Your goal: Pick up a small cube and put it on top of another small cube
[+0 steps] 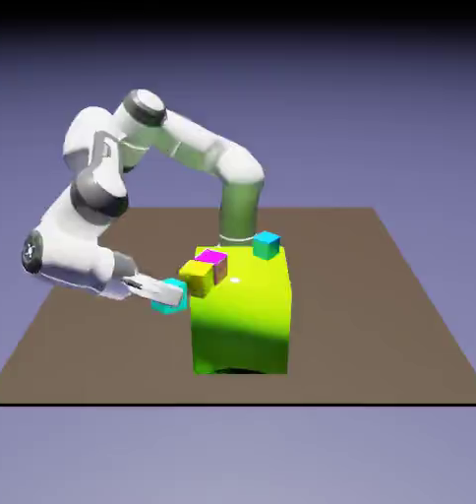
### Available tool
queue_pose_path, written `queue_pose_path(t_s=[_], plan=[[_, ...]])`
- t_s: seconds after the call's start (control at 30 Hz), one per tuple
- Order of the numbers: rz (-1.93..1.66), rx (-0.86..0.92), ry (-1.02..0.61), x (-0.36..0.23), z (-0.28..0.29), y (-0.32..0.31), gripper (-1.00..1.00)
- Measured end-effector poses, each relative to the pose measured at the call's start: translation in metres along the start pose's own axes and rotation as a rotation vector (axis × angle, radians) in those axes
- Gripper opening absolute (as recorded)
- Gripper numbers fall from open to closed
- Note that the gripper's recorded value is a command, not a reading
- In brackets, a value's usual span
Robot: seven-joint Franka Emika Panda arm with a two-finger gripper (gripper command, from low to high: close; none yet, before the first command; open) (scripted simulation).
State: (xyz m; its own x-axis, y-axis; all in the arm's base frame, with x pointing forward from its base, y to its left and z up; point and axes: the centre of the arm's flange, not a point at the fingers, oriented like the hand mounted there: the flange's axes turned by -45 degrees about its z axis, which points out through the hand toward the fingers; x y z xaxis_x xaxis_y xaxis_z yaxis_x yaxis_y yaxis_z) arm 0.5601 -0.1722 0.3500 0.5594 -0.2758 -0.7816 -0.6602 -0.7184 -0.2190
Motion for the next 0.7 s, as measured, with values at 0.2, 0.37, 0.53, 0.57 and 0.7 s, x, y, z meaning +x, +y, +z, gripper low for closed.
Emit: queue_pose_path(t_s=[0.2, 0.37, 0.53, 0.57, 0.7], plan=[[-0.012, -0.213, -0.102, -0.061, 0.014, -0.031, -1.00], [0.043, -0.349, -0.206, -0.070, 0.031, -0.024, -1.00], [0.044, -0.349, -0.206, -0.065, 0.063, -0.012, -1.00], [0.043, -0.349, -0.206, -0.065, 0.071, -0.009, -1.00], [0.042, -0.350, -0.206, -0.064, 0.089, -0.002, 1.00]])
